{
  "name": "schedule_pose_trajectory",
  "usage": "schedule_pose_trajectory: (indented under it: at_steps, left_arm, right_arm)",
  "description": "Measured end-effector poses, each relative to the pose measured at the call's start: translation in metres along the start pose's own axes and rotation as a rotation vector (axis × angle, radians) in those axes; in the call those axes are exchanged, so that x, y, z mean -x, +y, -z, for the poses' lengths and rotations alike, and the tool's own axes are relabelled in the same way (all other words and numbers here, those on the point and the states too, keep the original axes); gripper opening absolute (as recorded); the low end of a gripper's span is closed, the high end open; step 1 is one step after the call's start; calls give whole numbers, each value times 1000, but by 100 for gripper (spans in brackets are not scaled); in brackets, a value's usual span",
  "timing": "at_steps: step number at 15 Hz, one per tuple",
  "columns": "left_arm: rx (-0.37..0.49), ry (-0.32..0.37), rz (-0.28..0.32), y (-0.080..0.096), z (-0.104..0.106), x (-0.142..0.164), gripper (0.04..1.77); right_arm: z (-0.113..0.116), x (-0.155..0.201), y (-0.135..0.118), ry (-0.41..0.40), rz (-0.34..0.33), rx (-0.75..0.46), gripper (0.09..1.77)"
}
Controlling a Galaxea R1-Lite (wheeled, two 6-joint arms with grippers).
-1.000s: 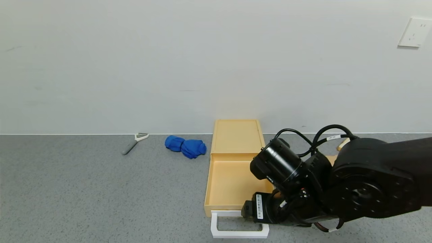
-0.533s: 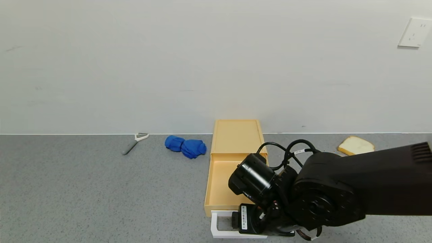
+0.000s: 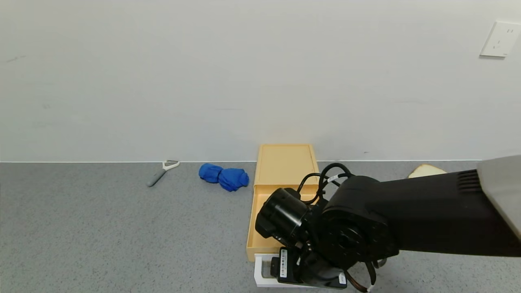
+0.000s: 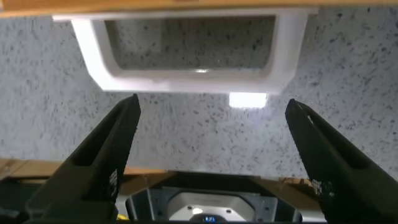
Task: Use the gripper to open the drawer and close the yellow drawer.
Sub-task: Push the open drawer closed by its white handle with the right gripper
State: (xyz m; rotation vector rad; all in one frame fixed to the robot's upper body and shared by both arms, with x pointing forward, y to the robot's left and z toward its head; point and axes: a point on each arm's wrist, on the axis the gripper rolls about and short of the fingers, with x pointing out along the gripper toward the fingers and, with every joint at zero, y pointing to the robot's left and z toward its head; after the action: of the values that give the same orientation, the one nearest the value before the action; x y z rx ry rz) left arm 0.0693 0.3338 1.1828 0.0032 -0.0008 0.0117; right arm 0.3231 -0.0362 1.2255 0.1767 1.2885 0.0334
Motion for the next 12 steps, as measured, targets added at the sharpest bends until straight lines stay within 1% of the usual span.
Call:
schedule_pose_trajectory:
  at_steps: [2,4,7,12]
  left_arm:
    - [0,0,0,0,0,0,172]
    - [0,0,0,0,0,0,172]
    - [0,0,0,0,0,0,172]
    - [0,0,0,0,0,0,172]
  right_arm:
    - [2,-9,6,-11,20,-22,171]
    - [5,-14,10,-9,27,-17,171]
    - [7,-19,11,-44,56,-29,171]
    - [8,-19,13,-42,47,-40,171]
